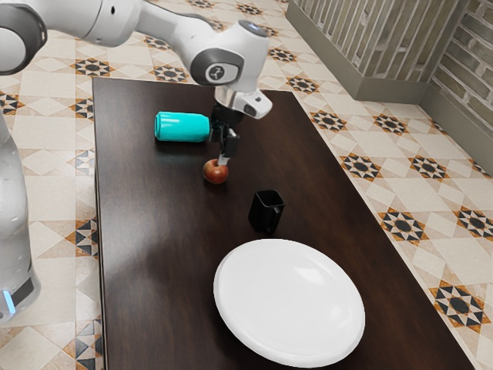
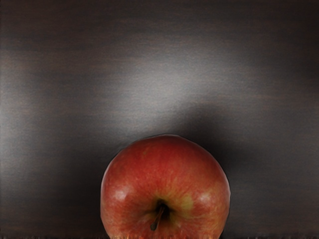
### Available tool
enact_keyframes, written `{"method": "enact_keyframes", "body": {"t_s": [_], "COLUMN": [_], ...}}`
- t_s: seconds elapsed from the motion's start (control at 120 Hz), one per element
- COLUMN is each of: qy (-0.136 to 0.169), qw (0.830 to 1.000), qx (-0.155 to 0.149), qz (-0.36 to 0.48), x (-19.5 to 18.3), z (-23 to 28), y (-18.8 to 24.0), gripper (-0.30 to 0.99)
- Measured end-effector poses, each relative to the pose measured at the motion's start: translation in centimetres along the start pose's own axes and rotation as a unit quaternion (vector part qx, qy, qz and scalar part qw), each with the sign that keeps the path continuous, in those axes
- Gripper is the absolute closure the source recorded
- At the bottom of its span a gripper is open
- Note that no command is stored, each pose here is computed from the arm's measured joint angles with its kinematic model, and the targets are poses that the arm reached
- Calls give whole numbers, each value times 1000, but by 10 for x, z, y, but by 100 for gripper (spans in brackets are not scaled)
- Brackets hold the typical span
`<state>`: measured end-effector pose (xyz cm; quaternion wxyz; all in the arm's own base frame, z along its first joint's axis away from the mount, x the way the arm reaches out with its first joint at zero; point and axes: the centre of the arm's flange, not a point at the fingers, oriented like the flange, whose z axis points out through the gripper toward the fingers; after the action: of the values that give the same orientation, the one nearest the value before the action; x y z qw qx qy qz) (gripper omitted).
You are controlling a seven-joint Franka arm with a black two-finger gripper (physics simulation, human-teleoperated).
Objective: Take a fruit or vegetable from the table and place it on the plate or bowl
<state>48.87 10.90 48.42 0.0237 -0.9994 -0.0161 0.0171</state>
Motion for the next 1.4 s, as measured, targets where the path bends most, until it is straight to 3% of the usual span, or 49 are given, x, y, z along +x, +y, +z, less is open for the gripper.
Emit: {"method": "enact_keyframes", "body": {"t_s": [0.408,0.658,1.4], "qy": [-2,-7,3], "qw": [1000,1000,1000], "qx": [-3,-2,-14], "qz": [-21,-21,14], "x": [-21,-14,7], "z": [1,9,26], "y": [-26,-32,-2], "gripper": [0,0,0]}}
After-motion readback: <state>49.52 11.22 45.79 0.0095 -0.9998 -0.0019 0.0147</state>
